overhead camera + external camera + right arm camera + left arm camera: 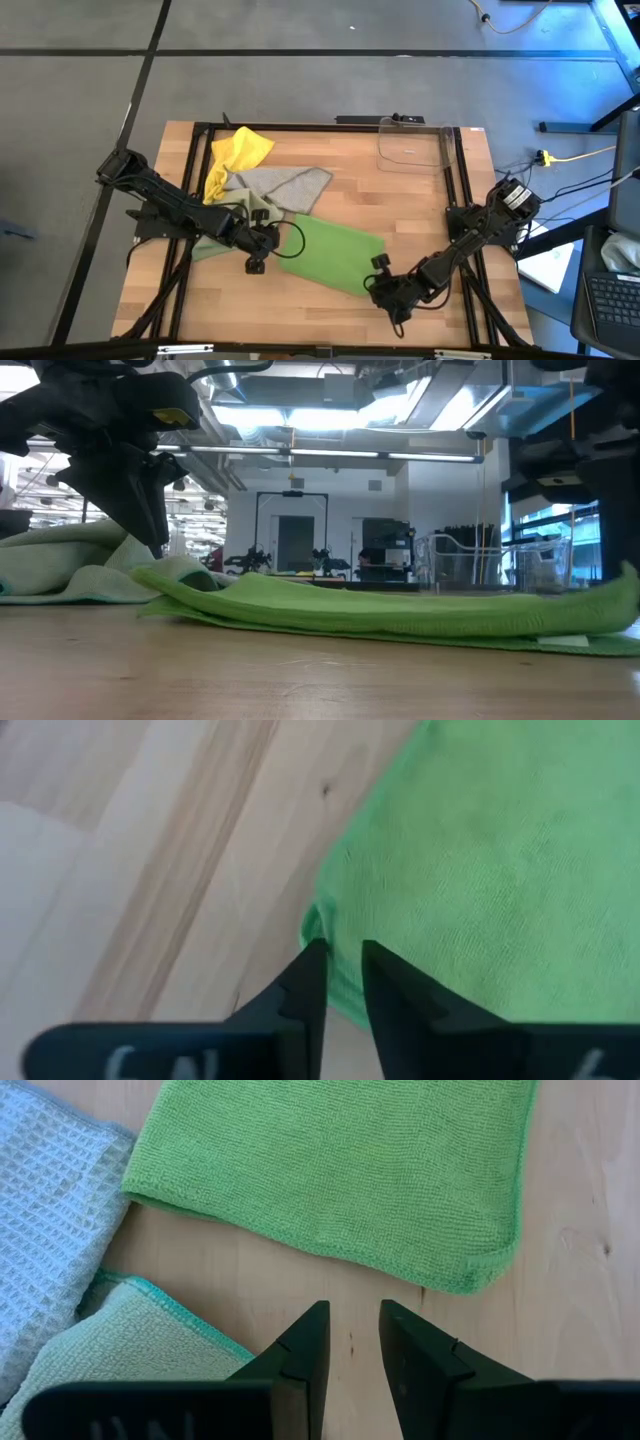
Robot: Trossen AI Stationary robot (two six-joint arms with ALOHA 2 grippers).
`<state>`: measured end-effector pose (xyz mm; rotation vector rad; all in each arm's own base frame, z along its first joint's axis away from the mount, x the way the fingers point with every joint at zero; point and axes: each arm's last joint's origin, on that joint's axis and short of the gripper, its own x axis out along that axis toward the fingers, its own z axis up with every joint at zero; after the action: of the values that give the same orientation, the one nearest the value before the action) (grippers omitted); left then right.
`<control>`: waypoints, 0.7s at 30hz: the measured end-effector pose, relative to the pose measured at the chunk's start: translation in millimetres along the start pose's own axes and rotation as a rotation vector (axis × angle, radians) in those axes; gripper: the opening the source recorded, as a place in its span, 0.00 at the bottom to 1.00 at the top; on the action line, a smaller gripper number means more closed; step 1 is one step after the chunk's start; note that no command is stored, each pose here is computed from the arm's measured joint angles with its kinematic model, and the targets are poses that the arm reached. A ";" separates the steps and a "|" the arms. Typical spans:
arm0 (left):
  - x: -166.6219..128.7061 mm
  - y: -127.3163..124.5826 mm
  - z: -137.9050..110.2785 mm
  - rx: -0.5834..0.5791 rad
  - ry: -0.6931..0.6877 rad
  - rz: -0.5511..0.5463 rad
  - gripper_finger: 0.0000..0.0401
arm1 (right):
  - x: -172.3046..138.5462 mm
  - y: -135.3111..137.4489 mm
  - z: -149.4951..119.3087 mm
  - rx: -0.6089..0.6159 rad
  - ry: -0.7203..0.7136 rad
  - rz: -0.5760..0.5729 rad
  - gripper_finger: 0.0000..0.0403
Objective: Fold microfiber towels
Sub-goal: Fold the green cloth
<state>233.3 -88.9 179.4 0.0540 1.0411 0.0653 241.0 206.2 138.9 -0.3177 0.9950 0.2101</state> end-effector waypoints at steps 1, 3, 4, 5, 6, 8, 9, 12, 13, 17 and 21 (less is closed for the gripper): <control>0.0 0.0 0.0 0.000 0.000 0.000 0.21 | 0.0 -0.2 -1.0 0.001 0.010 -0.003 0.20; 0.0 0.0 0.0 0.000 0.000 0.000 0.21 | 0.0 -0.9 -2.7 0.016 0.027 -0.009 0.23; 0.0 0.0 0.0 0.000 0.000 0.000 0.21 | -0.1 -1.1 -3.6 0.021 0.036 -0.011 0.24; 0.0 0.0 0.0 0.000 0.000 0.000 0.21 | 0.0 -1.2 -4.2 0.032 0.043 -0.008 0.24; 0.0 0.0 0.0 0.000 0.000 0.000 0.21 | -0.1 -1.1 -4.5 0.036 0.049 0.000 0.25; 0.0 0.0 0.1 0.004 -0.001 0.000 0.21 | -0.1 -0.2 -5.4 0.036 0.065 0.035 0.25; 0.0 0.0 0.1 0.014 -0.002 0.000 0.21 | -0.2 0.1 -5.9 0.033 0.074 0.046 0.25; -2.6 1.4 6.6 0.079 -0.024 0.013 0.21 | -0.7 -0.7 -9.5 0.023 0.111 0.042 0.25; -4.7 2.3 11.8 0.092 -0.046 0.028 0.21 | -1.2 -1.5 -10.9 0.018 0.126 0.036 0.25; -12.1 1.8 35.1 0.154 -0.221 0.100 0.21 | -10.0 -7.2 -9.5 -0.003 0.203 -0.090 0.25; -15.1 -5.0 56.7 0.272 -0.434 0.066 0.21 | -17.8 -13.2 -12.5 -0.039 0.278 -0.205 0.25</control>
<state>274.8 -95.8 220.5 0.3359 0.6088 -0.0285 225.9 189.0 149.9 -0.4905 1.2253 -0.0020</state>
